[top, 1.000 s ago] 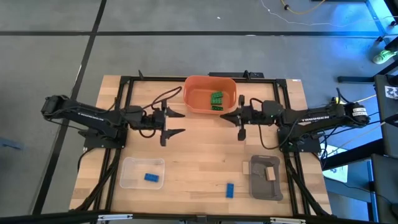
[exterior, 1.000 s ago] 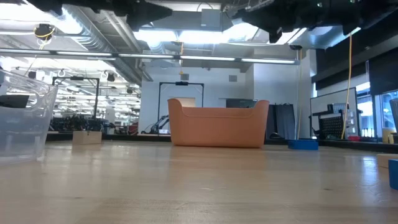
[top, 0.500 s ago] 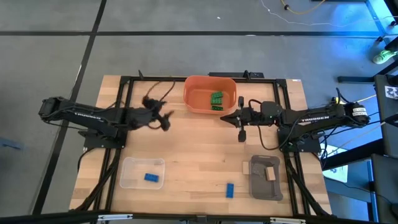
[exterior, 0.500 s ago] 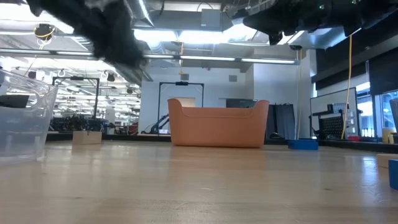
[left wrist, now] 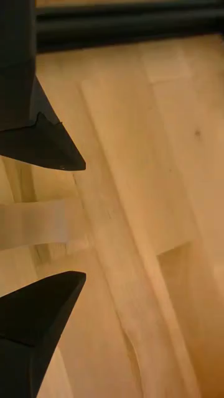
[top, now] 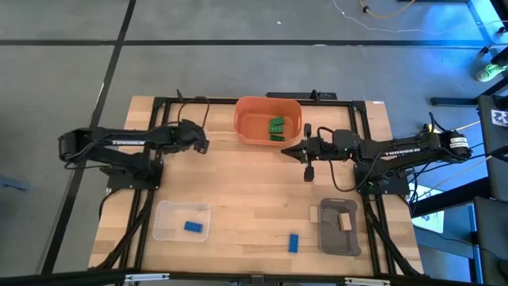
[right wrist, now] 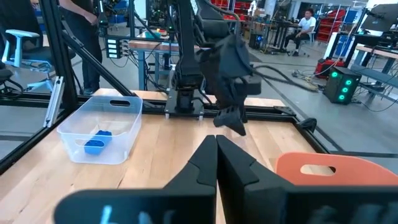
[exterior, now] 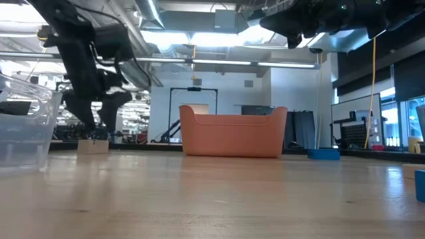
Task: Sort & place blocks by color
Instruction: Put the top brown block into the black transparent bin
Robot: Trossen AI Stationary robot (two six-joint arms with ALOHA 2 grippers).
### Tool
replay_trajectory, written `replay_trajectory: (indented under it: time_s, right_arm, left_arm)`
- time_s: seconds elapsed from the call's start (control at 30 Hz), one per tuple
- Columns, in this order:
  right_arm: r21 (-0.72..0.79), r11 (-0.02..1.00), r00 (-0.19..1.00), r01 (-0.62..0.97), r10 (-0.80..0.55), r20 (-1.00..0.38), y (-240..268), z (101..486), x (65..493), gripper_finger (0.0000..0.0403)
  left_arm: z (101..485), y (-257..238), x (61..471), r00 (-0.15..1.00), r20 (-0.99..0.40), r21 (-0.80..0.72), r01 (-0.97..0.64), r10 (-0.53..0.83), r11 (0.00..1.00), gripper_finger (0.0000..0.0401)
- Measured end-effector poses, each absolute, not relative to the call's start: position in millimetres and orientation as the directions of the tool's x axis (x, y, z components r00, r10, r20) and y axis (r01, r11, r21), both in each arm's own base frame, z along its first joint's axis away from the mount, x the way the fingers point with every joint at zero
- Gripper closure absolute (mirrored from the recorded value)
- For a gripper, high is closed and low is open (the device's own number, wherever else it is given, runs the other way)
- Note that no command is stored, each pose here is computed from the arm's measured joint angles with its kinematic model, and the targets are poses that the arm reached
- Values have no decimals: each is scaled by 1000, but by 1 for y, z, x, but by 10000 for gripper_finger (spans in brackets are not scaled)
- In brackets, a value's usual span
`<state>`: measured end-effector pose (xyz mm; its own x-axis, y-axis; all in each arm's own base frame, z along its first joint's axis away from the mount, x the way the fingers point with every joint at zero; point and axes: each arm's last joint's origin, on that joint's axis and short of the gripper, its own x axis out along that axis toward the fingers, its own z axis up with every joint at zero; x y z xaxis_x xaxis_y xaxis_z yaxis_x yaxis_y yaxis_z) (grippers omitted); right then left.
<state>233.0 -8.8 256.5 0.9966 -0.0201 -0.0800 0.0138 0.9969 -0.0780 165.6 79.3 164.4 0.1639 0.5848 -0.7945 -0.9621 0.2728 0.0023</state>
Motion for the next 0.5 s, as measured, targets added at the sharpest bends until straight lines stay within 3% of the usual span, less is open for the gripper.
replay_trajectory:
  time_s: [0.5]
  right_arm:
    - [-77,997,995,13,-20,-97,-9,255,233,402]
  left_arm:
    - [136,92,175,136,-896,-15,-960,422,278,130]
